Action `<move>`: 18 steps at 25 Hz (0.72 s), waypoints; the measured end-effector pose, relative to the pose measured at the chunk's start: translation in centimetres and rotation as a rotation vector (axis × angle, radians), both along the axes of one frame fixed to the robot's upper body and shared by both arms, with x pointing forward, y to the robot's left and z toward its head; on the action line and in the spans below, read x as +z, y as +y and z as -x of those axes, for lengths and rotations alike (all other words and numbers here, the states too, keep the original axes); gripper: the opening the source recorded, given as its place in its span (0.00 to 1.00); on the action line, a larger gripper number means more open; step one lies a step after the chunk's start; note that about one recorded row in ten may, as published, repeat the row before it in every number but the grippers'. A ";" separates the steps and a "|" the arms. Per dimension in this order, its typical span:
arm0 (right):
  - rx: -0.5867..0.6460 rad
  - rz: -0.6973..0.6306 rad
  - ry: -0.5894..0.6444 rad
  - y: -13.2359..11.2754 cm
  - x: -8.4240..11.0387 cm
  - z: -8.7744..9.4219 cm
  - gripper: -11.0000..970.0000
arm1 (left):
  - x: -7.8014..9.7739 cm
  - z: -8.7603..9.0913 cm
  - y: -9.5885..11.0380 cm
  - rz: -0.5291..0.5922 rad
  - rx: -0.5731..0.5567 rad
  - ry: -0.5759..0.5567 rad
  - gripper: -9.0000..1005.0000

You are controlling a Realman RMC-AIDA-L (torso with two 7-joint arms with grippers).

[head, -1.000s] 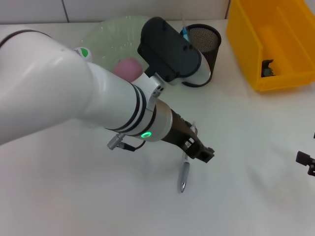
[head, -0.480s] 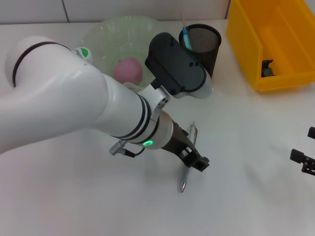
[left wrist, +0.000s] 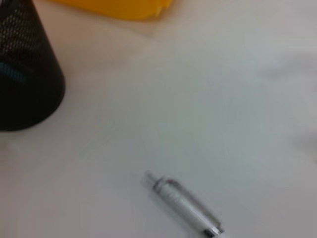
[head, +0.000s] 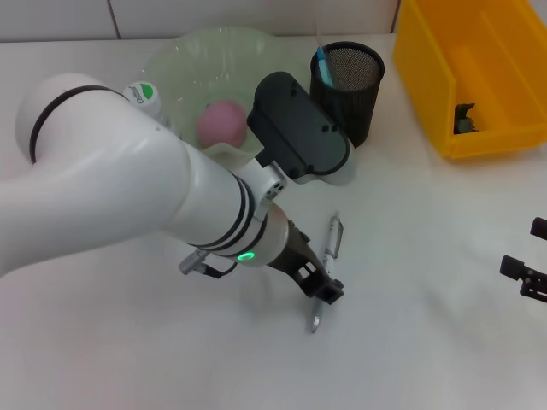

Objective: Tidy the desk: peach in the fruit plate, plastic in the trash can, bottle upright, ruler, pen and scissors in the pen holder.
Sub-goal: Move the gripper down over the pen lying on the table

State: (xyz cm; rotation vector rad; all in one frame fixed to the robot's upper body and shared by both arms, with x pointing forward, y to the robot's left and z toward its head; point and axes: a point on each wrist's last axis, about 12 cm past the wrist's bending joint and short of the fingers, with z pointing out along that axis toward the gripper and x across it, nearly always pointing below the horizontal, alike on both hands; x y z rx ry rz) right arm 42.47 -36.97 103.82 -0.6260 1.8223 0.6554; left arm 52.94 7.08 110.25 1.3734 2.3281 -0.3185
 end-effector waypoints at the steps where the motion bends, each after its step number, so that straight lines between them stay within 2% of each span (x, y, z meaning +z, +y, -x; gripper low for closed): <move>1: 0.000 0.000 0.000 0.0 0.0 0.0 0.85 | 0.0 0.0 0.0 0.000 0.000 0.000 0.81; 13: 0.002 -0.003 0.005 0.0 0.0 0.0 0.85 | 0.2 -0.1 0.6 -0.078 -0.010 -0.020 0.81; 18: 0.000 -0.004 0.006 0.0 0.0 0.0 0.85 | 0.9 0.6 -0.5 -0.061 -0.070 -0.049 0.81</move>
